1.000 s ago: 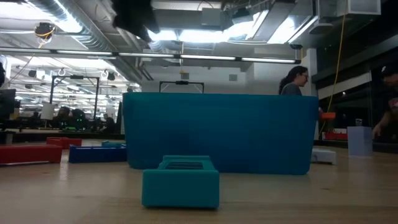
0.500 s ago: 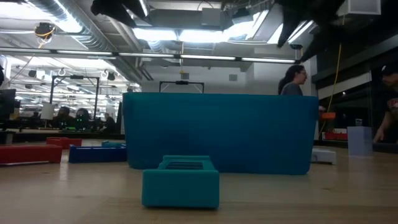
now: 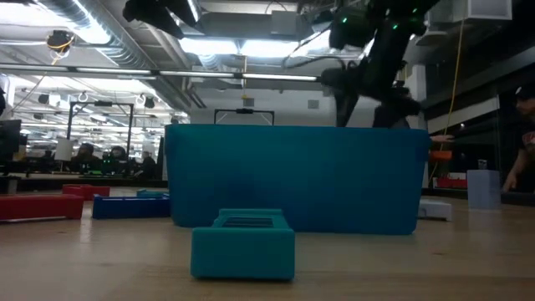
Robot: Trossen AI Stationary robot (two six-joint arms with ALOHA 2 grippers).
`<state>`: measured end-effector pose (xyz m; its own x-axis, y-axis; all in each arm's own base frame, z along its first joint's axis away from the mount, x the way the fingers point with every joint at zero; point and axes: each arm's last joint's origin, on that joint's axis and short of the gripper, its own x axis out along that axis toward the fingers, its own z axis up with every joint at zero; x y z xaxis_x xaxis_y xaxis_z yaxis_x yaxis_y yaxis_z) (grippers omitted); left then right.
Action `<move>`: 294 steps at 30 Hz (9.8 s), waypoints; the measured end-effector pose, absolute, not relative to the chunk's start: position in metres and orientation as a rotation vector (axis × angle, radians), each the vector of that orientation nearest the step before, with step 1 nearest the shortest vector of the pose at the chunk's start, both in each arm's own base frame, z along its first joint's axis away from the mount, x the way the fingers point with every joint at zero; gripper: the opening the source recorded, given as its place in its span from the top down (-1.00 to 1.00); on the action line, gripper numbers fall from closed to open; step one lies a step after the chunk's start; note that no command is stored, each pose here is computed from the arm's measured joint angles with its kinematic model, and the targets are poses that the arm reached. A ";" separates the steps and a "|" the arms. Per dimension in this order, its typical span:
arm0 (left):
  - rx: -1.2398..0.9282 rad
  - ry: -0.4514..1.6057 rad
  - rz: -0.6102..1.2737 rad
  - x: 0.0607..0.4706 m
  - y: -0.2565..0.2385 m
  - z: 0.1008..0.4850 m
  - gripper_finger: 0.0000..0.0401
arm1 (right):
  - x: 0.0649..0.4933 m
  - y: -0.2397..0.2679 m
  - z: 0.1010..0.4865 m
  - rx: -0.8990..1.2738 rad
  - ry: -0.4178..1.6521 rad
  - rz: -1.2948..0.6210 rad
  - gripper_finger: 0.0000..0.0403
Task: Pick & Place Office items
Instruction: Put the green charger adapter into the blue bin, then put the pink charger adapter into the blue bin
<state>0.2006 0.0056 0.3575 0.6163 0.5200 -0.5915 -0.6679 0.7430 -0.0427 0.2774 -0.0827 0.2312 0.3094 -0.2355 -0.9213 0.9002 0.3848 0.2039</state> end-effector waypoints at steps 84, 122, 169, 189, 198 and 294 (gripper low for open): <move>-0.518 0.493 0.604 0.208 0.002 0.363 -0.18 | 0.290 -0.140 0.162 0.404 1.104 -0.404 -0.73; -0.459 0.579 0.617 0.203 0.002 0.358 -0.18 | 0.270 -0.130 0.182 0.482 1.181 -0.437 0.31; -0.339 0.700 0.510 0.147 -0.035 0.281 -0.18 | 0.248 -0.014 0.277 0.542 0.966 -0.516 -0.22; -0.470 0.577 0.501 0.160 -0.039 0.287 -0.18 | 0.220 -0.143 0.221 0.481 1.401 -0.648 -0.23; -0.502 0.590 0.476 0.173 -0.044 0.282 -0.18 | 0.225 -0.165 0.198 0.564 1.404 -0.614 -0.23; -0.489 0.720 0.379 0.167 -0.040 0.279 -0.18 | 0.340 0.019 0.221 0.708 1.096 -0.216 -0.29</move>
<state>0.1671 -0.0399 0.2792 0.6930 0.1615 -0.7027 -0.4877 0.8227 -0.2919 0.3399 0.0192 0.2209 0.4618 0.1766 -0.8693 0.4931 0.7635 0.4170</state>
